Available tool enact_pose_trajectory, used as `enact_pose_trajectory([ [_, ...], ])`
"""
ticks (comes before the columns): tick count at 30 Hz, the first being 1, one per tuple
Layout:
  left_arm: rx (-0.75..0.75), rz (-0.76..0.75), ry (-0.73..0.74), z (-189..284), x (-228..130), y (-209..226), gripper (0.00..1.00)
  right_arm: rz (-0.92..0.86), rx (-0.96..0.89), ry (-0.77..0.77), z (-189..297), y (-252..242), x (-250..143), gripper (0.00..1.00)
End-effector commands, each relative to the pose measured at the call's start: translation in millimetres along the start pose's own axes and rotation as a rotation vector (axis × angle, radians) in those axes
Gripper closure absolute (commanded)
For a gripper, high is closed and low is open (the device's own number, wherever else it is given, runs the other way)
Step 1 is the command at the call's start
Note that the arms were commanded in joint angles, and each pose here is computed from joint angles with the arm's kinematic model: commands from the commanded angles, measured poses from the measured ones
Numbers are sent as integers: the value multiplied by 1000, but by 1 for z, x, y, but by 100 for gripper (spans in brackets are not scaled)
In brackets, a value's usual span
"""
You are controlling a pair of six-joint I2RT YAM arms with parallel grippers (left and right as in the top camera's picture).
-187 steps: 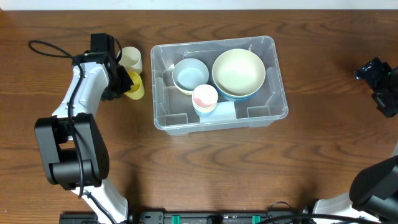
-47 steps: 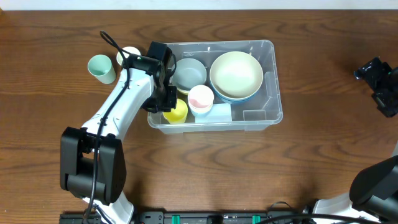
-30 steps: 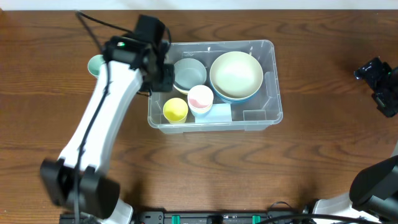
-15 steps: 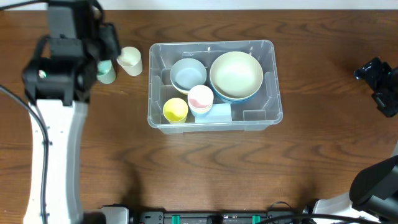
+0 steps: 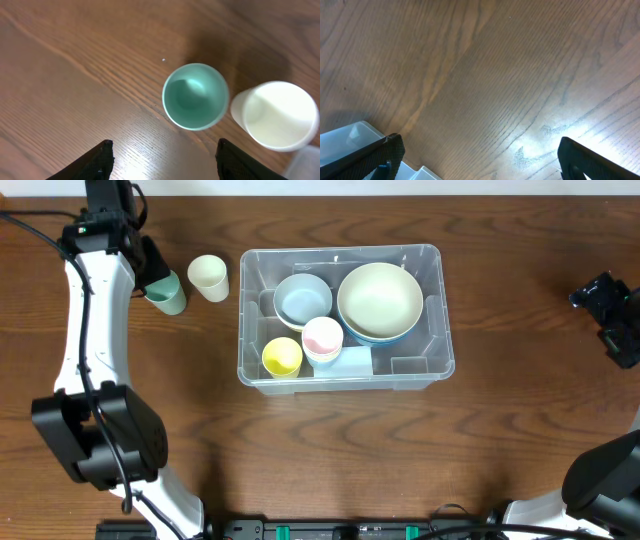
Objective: Pack container
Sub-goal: 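Move the left gripper to the green cup and position around it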
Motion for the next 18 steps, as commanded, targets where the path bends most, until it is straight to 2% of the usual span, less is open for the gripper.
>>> enact_pose_trajectory([
  [1,-12,152,42,-14,-1,10,34,-2,-1,-9,3,-3,2,1],
  [6,-124,235,141,-36,-8,8,34,-2,-1,-9,3,-3,2,1],
  [18,-151,234,295,-80,-36,-4,35,-2,-1,-9,3,-3,2,1],
])
Point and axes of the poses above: each gripper's point midway between its finger pads, its own z axis back along the fingers, its own y axis along the line the jaws close on, x = y × z, the point moved 2 cm from there along z, back along the fingers, and after that the axes turned 1 degree about -z, right-handed, at the moved point
